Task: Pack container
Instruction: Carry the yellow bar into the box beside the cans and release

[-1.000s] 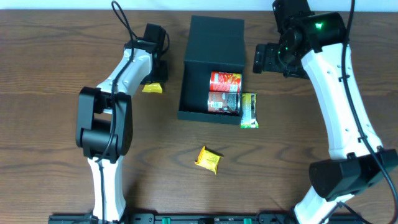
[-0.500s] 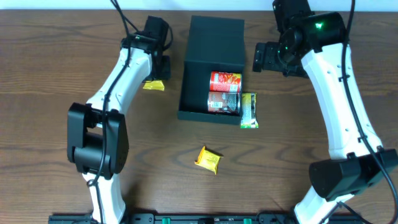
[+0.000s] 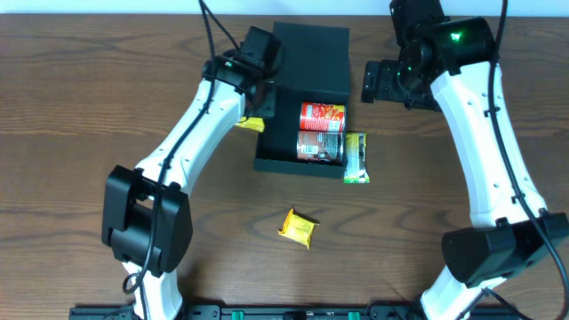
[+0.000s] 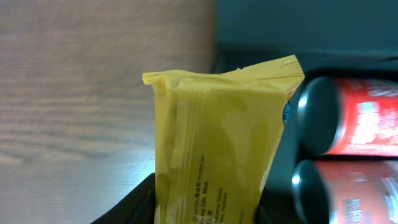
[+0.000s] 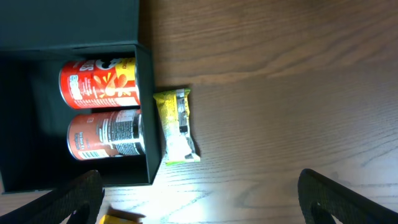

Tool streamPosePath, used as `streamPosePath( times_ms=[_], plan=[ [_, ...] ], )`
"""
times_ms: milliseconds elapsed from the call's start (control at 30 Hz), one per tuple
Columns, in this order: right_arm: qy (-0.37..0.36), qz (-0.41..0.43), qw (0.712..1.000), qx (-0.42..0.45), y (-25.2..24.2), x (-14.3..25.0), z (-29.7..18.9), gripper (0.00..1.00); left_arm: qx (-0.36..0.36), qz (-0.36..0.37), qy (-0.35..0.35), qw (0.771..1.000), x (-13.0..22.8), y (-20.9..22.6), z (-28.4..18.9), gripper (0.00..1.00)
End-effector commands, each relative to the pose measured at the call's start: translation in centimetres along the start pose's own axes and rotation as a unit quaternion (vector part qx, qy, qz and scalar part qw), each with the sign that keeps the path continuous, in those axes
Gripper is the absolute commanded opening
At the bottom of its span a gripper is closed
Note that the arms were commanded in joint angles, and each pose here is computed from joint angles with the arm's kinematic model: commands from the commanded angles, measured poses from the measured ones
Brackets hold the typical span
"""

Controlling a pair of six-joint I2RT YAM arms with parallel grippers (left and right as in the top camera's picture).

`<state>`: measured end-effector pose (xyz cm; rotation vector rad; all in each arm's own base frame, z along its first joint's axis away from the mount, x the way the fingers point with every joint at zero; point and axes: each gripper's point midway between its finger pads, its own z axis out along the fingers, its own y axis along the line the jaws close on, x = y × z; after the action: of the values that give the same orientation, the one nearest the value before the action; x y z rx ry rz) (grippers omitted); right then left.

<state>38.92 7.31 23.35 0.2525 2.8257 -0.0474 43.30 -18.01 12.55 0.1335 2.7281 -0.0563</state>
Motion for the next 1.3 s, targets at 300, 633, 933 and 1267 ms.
streamPosePath(
  times_ms=[300,633,933,1267],
  plan=[
    [-0.005,0.004,1.000,0.006,-0.2,-0.2,-0.2,0.99,0.022,0.011,-0.030,0.999,-1.2,-3.0,1.0,0.41],
    [-0.003,0.004,1.000,0.006,-0.2,-0.1,-0.2,0.99,0.019,0.008,0.006,1.000,0.8,-4.6,4.3,0.40],
    [0.002,0.003,1.000,0.009,-0.3,0.1,-0.2,0.99,0.028,0.014,0.019,0.999,1.8,-6.2,5.5,0.40],
    [0.003,0.003,1.000,0.010,-0.4,0.2,-0.2,0.99,0.030,0.000,0.014,0.999,1.6,-6.5,6.5,0.40]
  ],
)
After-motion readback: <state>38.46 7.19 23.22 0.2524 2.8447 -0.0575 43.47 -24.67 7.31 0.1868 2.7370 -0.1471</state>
